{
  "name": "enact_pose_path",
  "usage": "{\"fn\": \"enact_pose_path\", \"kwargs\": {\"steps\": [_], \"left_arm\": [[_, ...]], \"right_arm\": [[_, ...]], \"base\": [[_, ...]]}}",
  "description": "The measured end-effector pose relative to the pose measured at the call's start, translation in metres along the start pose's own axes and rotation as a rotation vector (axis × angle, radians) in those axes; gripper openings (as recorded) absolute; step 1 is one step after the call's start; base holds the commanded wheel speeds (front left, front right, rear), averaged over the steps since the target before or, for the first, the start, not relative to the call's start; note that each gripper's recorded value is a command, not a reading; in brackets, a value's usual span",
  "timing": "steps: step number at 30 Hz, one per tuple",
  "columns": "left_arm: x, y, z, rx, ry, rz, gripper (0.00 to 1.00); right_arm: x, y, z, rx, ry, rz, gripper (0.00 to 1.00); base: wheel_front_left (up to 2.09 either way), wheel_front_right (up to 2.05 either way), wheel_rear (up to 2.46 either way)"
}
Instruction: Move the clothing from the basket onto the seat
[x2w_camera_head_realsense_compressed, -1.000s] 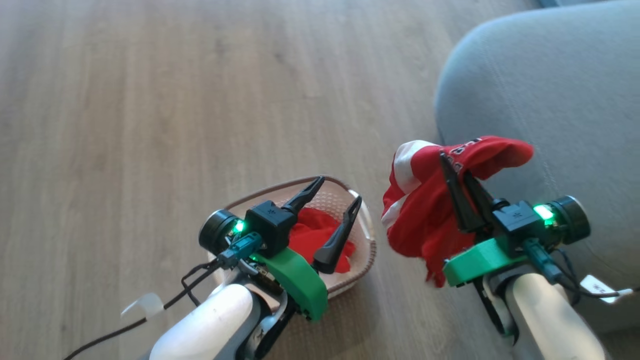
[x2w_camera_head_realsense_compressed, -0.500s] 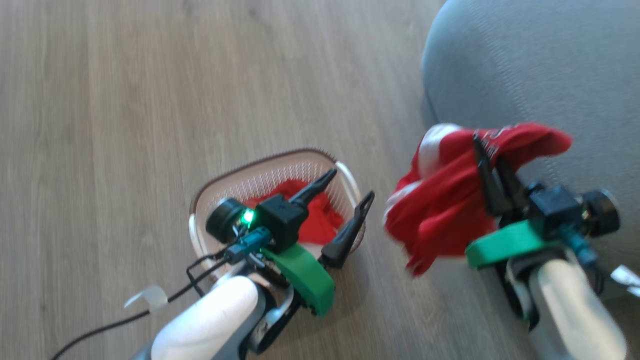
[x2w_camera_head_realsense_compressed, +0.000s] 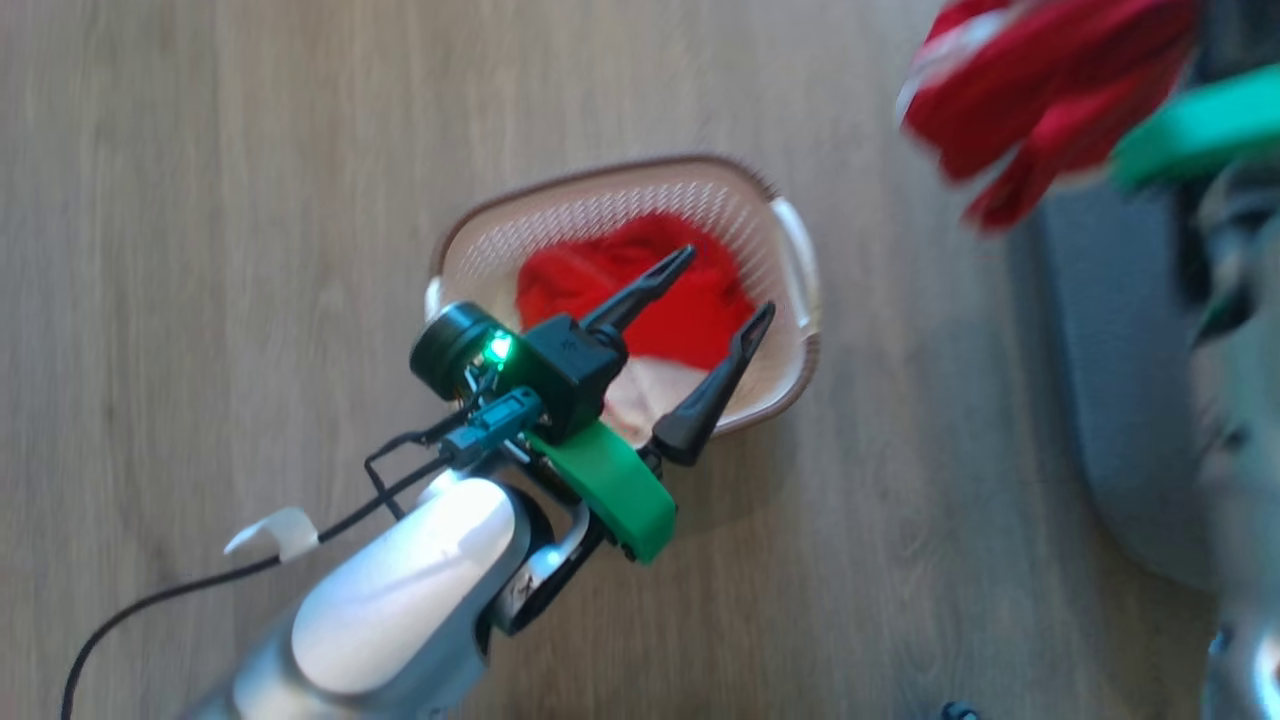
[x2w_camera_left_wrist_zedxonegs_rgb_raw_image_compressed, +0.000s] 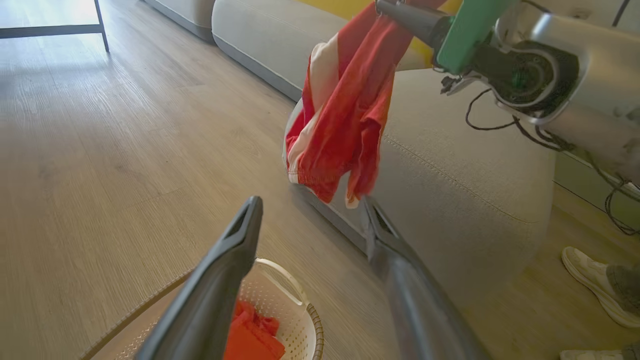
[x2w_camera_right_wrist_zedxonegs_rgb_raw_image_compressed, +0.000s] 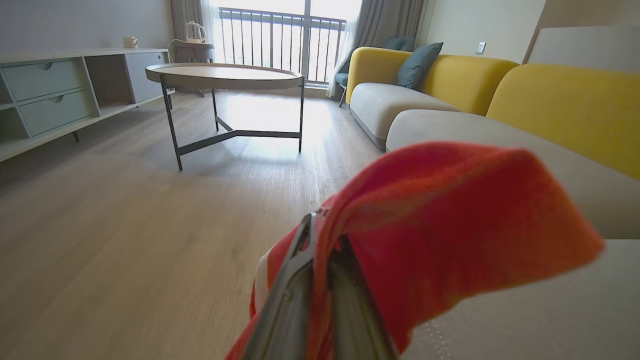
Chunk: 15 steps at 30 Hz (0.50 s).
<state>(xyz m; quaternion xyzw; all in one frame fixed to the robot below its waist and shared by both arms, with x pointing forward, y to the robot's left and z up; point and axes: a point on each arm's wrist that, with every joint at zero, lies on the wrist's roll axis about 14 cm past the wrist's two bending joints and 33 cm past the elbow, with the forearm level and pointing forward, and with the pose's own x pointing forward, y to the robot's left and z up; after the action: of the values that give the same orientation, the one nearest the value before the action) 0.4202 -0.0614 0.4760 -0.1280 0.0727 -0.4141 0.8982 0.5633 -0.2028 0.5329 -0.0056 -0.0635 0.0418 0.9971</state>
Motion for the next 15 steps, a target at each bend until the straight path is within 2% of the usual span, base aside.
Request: {"fn": "enact_pose_path", "kwargs": {"steps": [8,15], "left_arm": [[-0.008,0.043,-0.025,-0.051,0.02,0.106,1.0],[-0.026,0.069,-0.046,-0.1,0.044,0.196,1.0]], "right_arm": [[0.082,-0.056,0.012,0.031,-0.02,-0.135,0.0],[0.123,-0.105,0.027,-0.013,-0.032,-0.269,0.0]], "base": [[0.0,0.0,0.0],[0.0,0.0,0.0]]}}
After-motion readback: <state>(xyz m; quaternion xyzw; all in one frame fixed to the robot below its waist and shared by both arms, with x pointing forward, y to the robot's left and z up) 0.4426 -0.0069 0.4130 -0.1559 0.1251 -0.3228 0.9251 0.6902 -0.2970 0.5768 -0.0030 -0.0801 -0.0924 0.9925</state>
